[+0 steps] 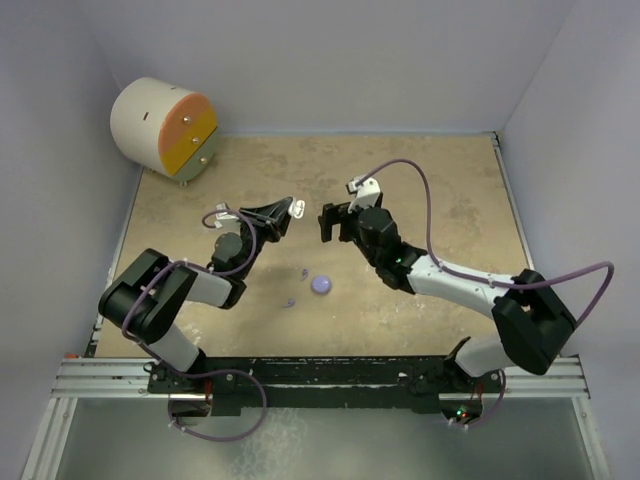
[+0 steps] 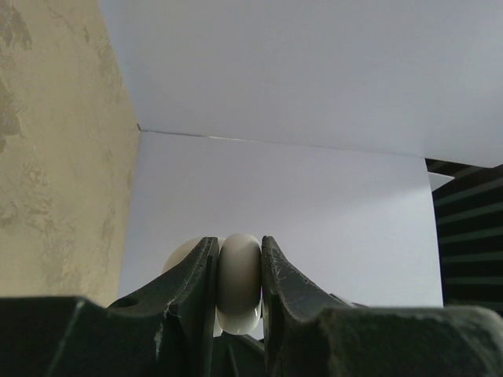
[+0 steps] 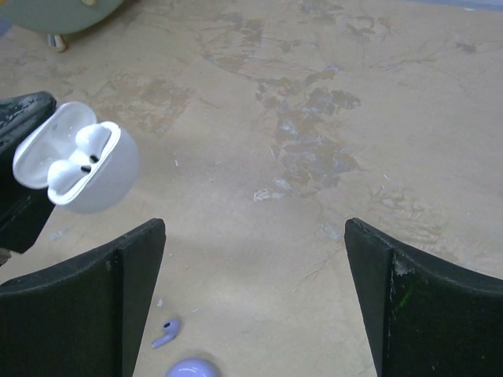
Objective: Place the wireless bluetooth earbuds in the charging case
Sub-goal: Place the earbud in the charging case, then close the charging case.
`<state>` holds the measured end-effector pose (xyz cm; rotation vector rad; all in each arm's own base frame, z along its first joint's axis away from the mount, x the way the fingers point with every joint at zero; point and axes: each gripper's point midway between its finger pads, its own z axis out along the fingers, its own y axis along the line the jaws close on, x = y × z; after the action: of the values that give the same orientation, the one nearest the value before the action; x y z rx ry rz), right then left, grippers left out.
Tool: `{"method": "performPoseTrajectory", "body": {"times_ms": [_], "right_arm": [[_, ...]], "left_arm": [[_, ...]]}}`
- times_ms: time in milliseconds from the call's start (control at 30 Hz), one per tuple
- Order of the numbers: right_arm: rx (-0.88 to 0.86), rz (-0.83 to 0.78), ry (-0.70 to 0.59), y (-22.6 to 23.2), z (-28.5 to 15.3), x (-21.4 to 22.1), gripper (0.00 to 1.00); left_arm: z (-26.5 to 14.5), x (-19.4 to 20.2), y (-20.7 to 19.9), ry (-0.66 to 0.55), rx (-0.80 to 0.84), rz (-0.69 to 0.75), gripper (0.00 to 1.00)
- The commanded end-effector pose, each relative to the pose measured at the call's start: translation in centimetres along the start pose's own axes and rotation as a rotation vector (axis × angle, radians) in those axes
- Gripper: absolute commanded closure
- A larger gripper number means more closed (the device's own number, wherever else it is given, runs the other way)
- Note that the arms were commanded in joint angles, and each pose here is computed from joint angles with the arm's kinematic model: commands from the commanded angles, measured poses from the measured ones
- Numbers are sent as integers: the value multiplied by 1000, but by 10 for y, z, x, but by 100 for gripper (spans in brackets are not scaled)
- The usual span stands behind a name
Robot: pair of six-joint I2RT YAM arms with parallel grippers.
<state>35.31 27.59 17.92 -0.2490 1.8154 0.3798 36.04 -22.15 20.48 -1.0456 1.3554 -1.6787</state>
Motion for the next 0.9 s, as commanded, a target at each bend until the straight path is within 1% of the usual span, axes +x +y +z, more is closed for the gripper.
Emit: {"method": "performPoseTrajectory", "body": {"times_ms": [0, 167, 433, 767, 867], "right_arm": [[-72, 47, -195, 9, -13, -47, 3], [-12, 37, -290, -7, -15, -45, 5], [69, -61, -276, -8, 2, -42, 4], [-6, -78, -309, 9, 7, -53, 4], [-21, -91, -297, 15, 13, -51, 4]], "left_arm": [[11, -9, -43, -68, 154, -105, 100], [23, -12, -42, -128, 127, -145, 100], [41, 5, -31, -151, 13, -172, 100], [48, 21, -26, -155, -59, -165, 100], [50, 25, -22, -148, -72, -169, 100]]}}
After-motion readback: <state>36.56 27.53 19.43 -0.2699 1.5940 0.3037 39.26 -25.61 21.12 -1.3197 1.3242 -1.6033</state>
